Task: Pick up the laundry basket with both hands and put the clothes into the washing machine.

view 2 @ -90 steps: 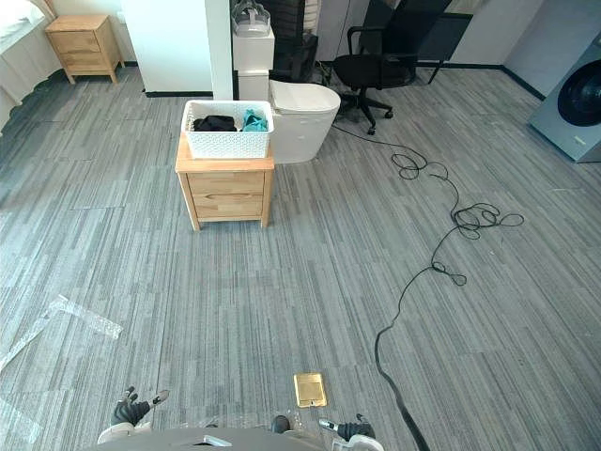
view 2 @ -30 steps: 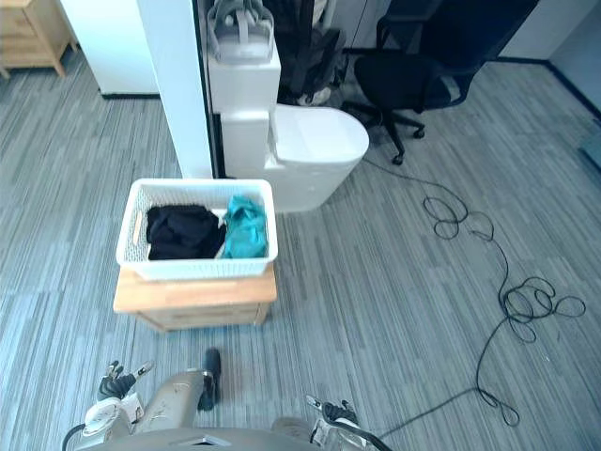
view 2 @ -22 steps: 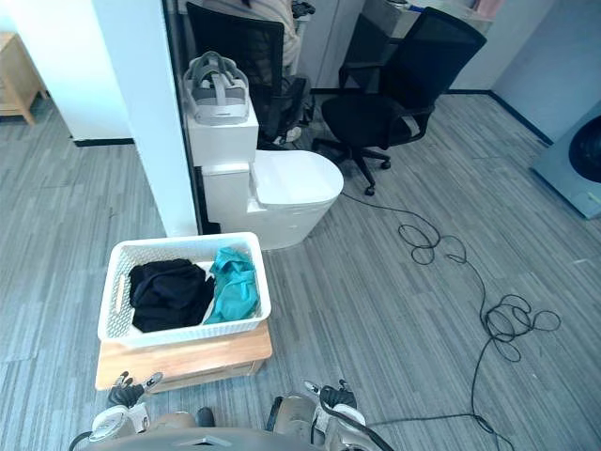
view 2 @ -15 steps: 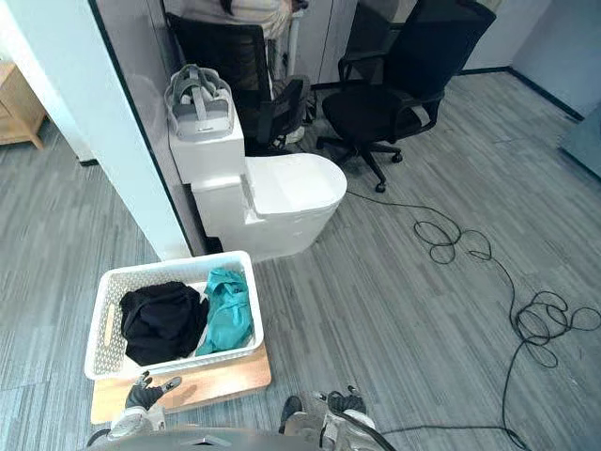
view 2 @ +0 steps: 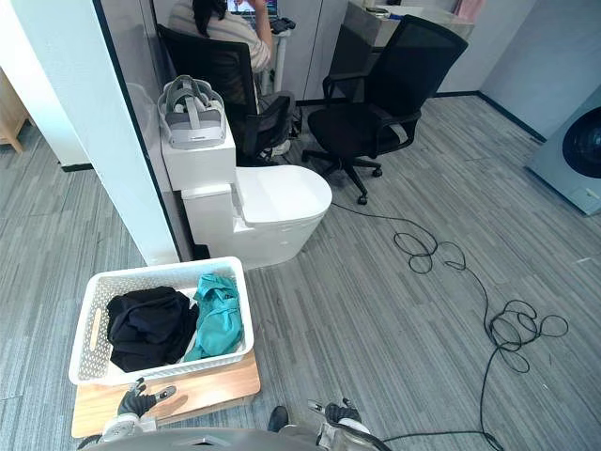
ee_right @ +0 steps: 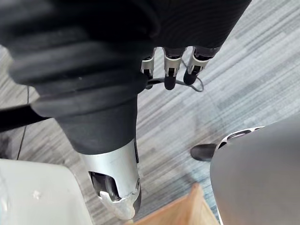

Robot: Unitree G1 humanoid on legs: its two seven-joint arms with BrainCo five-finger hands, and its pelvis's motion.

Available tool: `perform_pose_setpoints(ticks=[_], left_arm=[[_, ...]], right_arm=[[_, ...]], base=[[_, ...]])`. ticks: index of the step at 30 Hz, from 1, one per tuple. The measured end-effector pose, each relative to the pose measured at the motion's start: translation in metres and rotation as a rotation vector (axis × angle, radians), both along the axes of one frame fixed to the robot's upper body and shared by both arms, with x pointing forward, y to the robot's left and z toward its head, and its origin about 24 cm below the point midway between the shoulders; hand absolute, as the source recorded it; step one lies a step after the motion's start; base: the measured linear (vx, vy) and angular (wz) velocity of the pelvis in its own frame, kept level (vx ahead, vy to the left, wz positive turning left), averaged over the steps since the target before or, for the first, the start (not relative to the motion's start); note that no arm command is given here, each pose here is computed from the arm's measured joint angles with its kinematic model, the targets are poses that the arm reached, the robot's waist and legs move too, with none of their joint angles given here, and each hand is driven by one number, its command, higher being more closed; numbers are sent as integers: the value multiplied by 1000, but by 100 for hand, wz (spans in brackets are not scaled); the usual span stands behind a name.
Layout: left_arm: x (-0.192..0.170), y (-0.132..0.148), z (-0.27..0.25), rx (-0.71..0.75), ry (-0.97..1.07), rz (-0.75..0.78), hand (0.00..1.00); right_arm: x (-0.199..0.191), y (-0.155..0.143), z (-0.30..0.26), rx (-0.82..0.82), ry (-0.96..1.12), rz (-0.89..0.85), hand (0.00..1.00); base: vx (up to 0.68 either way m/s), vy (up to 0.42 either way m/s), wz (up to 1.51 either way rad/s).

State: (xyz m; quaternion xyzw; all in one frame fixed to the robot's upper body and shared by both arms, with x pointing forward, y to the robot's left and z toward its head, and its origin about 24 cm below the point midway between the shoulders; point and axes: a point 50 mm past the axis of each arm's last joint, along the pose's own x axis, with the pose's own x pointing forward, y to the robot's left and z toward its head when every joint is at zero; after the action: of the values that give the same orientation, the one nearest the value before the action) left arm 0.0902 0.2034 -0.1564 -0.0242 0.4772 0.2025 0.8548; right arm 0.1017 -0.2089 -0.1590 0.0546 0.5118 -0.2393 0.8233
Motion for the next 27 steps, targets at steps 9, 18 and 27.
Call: perform_pose_setpoints(ticks=[9,18,27], left_arm=[[-66,84,14,156,76,410,0],[21,197,105,421,-311,532,0],[102,208,157,474,-406,241,0]], right_arm=[[74,-59,100,-301,-577,-99,0],[119,-59,130,-322,-707,-57,0],[186,6,190,-172,-999,103,0]], base=[[0,-12,-3],[101,-54,21],[-33,-25,-8]])
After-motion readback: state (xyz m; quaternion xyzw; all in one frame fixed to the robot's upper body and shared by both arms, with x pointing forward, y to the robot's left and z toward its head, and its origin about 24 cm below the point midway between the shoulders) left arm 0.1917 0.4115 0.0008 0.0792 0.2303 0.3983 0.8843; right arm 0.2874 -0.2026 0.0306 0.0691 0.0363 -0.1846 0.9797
